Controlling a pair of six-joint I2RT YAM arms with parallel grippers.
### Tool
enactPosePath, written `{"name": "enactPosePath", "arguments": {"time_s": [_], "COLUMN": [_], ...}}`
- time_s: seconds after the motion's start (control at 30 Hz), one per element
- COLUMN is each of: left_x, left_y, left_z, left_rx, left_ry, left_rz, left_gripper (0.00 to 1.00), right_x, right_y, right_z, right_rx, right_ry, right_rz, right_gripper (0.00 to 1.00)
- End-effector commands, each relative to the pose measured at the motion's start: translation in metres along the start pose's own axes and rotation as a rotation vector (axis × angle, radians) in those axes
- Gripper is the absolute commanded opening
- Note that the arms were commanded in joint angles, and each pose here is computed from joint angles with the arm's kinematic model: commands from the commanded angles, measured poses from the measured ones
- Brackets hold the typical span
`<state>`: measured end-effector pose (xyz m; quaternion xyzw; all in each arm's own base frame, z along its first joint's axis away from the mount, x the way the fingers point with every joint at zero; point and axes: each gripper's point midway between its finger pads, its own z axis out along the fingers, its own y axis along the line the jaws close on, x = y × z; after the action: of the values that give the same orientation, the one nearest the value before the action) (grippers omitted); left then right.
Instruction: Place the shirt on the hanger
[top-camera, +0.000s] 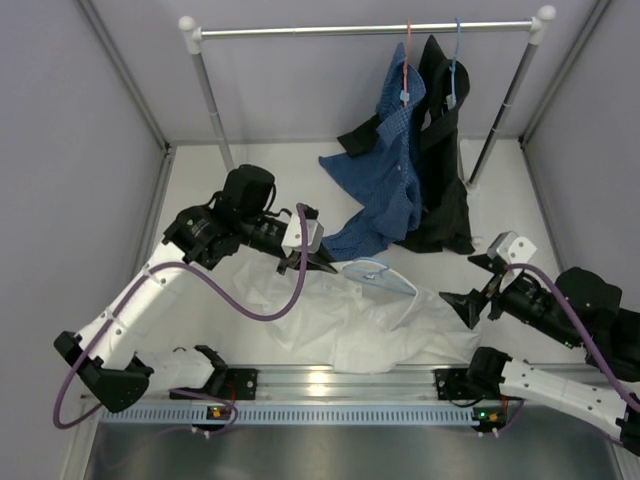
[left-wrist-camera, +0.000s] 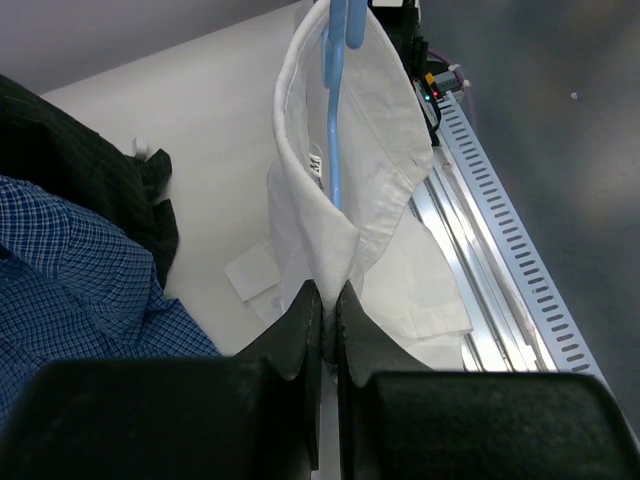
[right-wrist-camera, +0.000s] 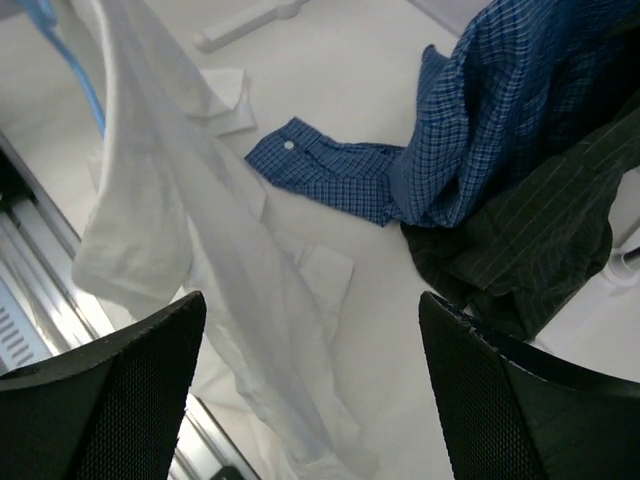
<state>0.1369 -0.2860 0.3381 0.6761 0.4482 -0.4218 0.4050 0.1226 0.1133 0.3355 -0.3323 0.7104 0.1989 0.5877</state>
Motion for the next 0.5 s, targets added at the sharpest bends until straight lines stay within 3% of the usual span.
{"name": "enactPosePath", "arguments": {"time_s": [0.0,0.33,0.47], "left_x": [-0.018,-0.036,-0.037], "left_y": [-0.004,-0.012,-0.012], "left_z": [0.000,0.003,0.005], "left_rx": [0.053,0.145,0.168], "left_ry": [-0.073,-0.159,-0.170], "left_rz": [0.061,0.049,0.023], "left_gripper": [0.00,0.00,0.00], "right_x": [0.012,-0.002,-0.019], "right_y": [0.014,0.076,0.074], "right_z": [-0.016,0.014,0.029], "right_rx": [-0.123,-0.443,-0.403], "right_ry": [0.009,-0.040,-0.112], "right_rz": [-0.083,-0.198,-0.184], "right_gripper": [0.84,0.72,0.54]}}
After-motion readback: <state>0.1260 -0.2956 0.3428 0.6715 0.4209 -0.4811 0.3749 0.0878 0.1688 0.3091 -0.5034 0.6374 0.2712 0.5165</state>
